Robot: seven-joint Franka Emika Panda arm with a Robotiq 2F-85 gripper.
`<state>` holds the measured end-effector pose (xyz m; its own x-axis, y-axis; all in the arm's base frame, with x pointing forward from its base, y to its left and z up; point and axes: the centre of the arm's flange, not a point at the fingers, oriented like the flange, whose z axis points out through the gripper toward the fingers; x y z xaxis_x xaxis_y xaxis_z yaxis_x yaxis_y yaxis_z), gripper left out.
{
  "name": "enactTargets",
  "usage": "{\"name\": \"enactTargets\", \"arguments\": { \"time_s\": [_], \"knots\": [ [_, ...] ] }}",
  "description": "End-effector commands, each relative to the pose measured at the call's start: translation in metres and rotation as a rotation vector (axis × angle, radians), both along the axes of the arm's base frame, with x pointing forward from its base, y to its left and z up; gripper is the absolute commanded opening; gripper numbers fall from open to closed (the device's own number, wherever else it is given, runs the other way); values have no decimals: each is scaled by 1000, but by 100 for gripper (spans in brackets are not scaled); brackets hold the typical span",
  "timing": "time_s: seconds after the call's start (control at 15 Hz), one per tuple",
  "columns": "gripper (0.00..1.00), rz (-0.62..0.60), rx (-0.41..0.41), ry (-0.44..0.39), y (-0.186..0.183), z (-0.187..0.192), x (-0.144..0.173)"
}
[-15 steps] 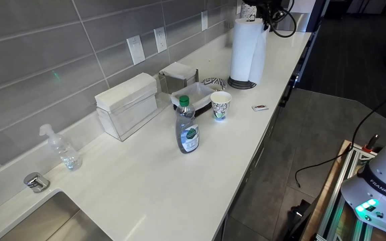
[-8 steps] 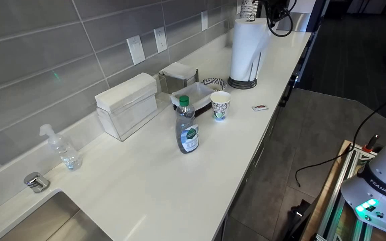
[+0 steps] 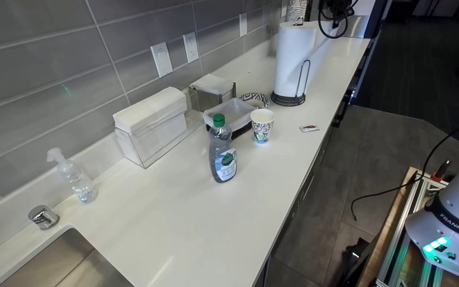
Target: Tear one paper towel from the roll.
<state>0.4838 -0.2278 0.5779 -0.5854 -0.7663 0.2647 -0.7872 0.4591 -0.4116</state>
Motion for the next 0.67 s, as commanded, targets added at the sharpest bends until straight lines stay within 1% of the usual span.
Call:
{"name": "enactTargets", "arguments": {
  "time_s": [0.0, 0.13, 0.33, 0.47, 0.6],
  "knots": [
    [0, -121, -14, -18, -14, -2, -27],
    [0, -162, -33, 5, -23, -4, -35],
    [0, -240, -99, 70, -33, -8, -45],
    [0, -252, -123, 113, -37, -12, -48],
    [0, -244, -153, 174, -37, -18, -47]
  ]
}}
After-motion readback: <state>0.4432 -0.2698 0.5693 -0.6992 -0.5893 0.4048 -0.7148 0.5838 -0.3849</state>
